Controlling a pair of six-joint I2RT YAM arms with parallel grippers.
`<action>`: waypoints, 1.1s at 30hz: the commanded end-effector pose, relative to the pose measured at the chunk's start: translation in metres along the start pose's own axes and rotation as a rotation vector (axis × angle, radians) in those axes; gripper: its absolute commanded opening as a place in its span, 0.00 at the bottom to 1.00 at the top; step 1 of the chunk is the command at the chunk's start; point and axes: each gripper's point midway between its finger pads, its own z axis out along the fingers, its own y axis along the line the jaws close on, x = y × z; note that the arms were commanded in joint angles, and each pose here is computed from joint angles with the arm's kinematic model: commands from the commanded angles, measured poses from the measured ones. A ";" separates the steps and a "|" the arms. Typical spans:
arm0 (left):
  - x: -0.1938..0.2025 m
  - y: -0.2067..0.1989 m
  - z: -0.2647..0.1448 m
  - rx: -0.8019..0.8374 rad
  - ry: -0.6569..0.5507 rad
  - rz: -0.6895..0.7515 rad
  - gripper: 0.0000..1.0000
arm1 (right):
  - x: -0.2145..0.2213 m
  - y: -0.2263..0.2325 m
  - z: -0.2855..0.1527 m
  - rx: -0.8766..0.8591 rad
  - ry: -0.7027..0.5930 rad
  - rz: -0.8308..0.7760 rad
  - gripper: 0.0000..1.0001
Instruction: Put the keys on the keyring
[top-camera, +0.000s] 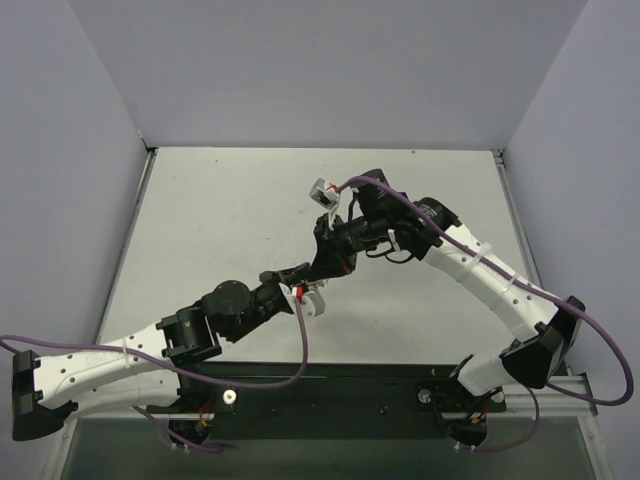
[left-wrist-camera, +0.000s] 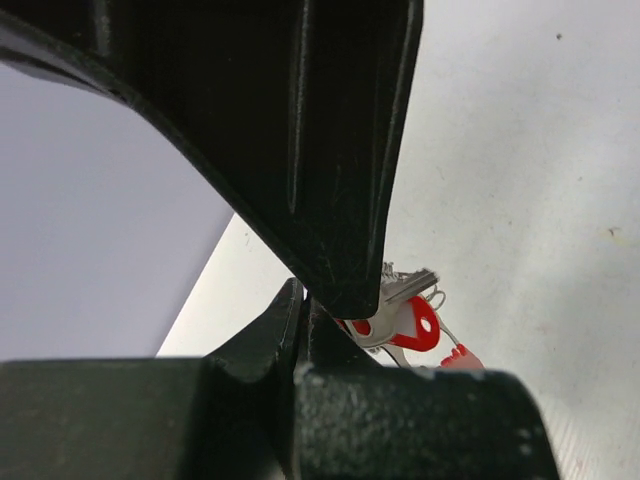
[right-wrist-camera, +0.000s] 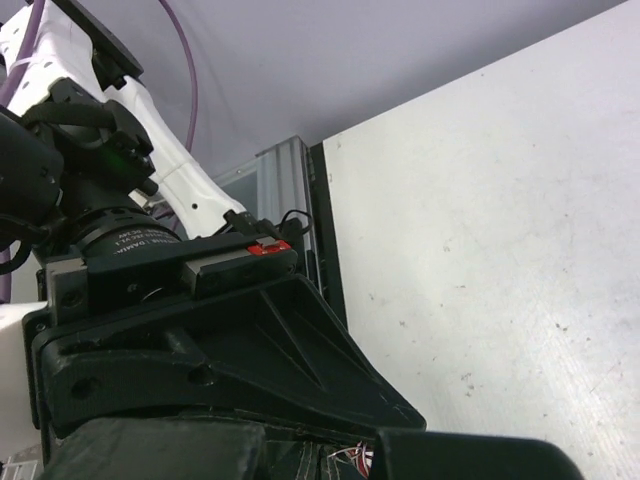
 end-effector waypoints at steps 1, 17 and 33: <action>-0.088 0.021 -0.001 -0.071 -0.374 -0.172 0.00 | -0.046 0.046 0.001 -0.162 -0.171 -0.181 0.00; -0.110 0.028 -0.025 -0.088 -0.564 -0.306 0.00 | -0.059 0.065 -0.020 -0.163 -0.292 -0.279 0.12; -0.117 0.038 -0.041 -0.133 -0.658 -0.347 0.00 | -0.067 0.076 -0.055 -0.040 -0.376 -0.335 0.40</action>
